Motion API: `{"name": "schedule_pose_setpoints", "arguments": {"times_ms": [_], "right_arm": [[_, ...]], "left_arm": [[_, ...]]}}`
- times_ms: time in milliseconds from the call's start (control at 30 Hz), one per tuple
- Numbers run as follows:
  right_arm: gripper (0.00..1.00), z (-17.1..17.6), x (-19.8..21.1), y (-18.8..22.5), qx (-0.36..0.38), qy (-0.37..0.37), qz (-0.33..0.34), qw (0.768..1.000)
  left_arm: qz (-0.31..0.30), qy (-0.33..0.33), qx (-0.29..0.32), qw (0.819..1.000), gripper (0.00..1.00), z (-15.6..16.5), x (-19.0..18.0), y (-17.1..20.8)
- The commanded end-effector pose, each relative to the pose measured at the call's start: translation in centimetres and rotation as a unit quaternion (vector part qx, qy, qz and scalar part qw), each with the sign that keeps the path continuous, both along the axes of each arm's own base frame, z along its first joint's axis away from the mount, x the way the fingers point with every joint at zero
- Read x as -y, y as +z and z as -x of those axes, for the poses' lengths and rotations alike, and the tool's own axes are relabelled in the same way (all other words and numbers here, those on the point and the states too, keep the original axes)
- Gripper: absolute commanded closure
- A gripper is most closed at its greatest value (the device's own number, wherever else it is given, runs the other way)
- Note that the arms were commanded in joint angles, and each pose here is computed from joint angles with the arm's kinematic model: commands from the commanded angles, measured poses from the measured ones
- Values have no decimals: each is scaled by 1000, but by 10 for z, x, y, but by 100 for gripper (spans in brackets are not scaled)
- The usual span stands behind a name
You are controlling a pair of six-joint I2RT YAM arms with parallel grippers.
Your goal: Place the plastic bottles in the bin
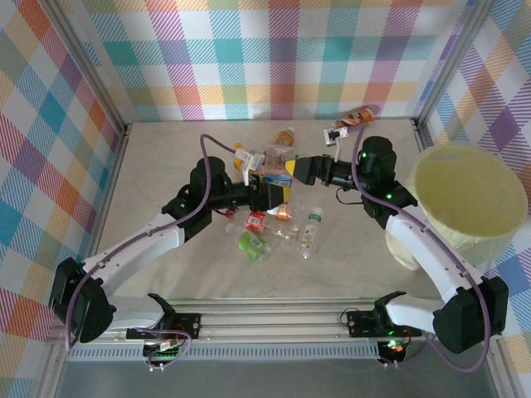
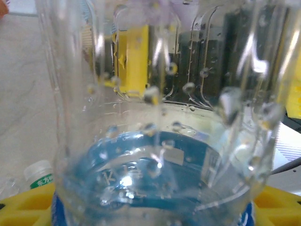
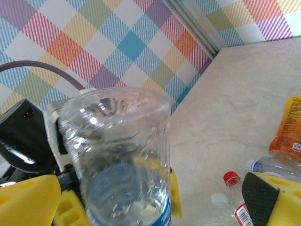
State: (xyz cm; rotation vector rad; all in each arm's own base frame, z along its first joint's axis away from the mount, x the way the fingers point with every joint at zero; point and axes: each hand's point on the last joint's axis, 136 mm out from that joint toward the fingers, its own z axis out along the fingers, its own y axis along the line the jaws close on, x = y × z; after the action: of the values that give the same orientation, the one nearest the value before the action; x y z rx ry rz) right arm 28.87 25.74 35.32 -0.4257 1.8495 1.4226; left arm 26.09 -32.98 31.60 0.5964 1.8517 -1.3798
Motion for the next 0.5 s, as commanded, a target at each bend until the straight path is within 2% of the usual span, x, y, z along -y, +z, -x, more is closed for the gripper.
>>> {"name": "schedule_pose_setpoints", "arguments": {"times_ms": [0,233,467], "right_arm": [[0,17,-6,20,46,38,-17,998],[0,37,-10,35,99,69,-29,992],[0,32,-17,34,91,74,-28,993]], "left_arm": [[31,-25,52,998,54,4,11,24],[39,-75,41,996,54,15,23,28],[52,-98,52,992,54,23,31,36]]}}
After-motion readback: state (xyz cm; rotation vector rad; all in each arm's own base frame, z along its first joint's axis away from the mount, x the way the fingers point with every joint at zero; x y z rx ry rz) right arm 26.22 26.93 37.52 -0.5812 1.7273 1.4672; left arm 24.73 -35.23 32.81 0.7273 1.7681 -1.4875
